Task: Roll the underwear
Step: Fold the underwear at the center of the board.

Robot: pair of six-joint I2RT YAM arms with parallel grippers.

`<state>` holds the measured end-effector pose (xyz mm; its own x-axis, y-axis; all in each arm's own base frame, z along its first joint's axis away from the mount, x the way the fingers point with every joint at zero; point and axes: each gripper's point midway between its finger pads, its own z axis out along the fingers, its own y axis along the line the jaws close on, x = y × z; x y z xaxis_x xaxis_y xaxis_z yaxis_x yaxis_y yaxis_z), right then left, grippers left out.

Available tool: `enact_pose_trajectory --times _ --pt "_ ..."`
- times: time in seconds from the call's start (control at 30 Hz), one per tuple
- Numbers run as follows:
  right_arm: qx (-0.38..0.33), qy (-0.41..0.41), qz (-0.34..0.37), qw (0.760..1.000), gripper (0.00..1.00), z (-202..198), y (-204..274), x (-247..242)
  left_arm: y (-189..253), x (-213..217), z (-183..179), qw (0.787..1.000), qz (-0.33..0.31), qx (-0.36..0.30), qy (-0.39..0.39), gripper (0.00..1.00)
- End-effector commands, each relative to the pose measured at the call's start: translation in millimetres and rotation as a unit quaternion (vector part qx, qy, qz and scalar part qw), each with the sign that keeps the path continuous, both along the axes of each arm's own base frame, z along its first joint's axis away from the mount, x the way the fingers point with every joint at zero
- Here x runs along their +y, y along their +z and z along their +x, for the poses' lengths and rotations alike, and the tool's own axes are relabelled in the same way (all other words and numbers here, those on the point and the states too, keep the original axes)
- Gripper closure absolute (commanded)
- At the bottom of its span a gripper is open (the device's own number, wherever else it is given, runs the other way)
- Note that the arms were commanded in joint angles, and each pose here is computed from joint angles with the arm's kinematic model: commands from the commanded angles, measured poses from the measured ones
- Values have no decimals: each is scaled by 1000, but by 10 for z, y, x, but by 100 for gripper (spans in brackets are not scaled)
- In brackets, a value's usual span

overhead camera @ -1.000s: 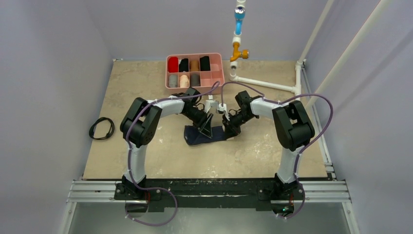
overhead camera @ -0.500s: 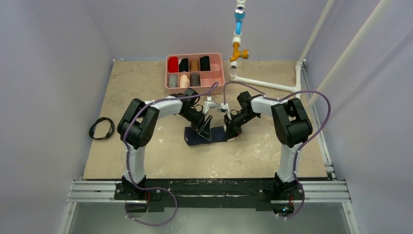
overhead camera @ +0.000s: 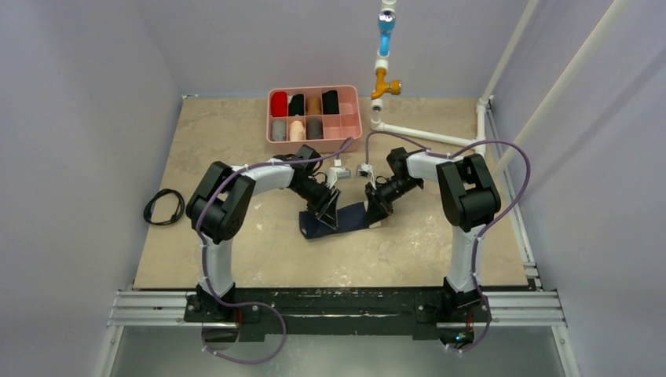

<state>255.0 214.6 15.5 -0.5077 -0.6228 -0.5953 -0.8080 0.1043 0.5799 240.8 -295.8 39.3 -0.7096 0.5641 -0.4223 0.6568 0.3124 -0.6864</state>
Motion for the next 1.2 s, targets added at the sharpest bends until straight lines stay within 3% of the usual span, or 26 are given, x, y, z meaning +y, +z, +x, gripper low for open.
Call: enact_pose_trajectory --times 0.0,0.17,0.5,0.93,1.17 --pt "-13 13 -53 998 98 9 -180 -186 111 19 62 1000 5 -25 5 67" --pt "-13 26 -60 998 96 -14 -200 -224 49 49 101 999 27 -21 2 100" --pt "-4 40 -82 996 89 -37 -273 -298 38 48 284 998 57 -38 -6 100" --pt "10 13 -89 996 71 22 -264 -275 -133 139 266 994 111 -2 -2 93" --pt "18 -2 -89 996 68 56 -285 -288 -207 150 270 992 123 6 5 90"
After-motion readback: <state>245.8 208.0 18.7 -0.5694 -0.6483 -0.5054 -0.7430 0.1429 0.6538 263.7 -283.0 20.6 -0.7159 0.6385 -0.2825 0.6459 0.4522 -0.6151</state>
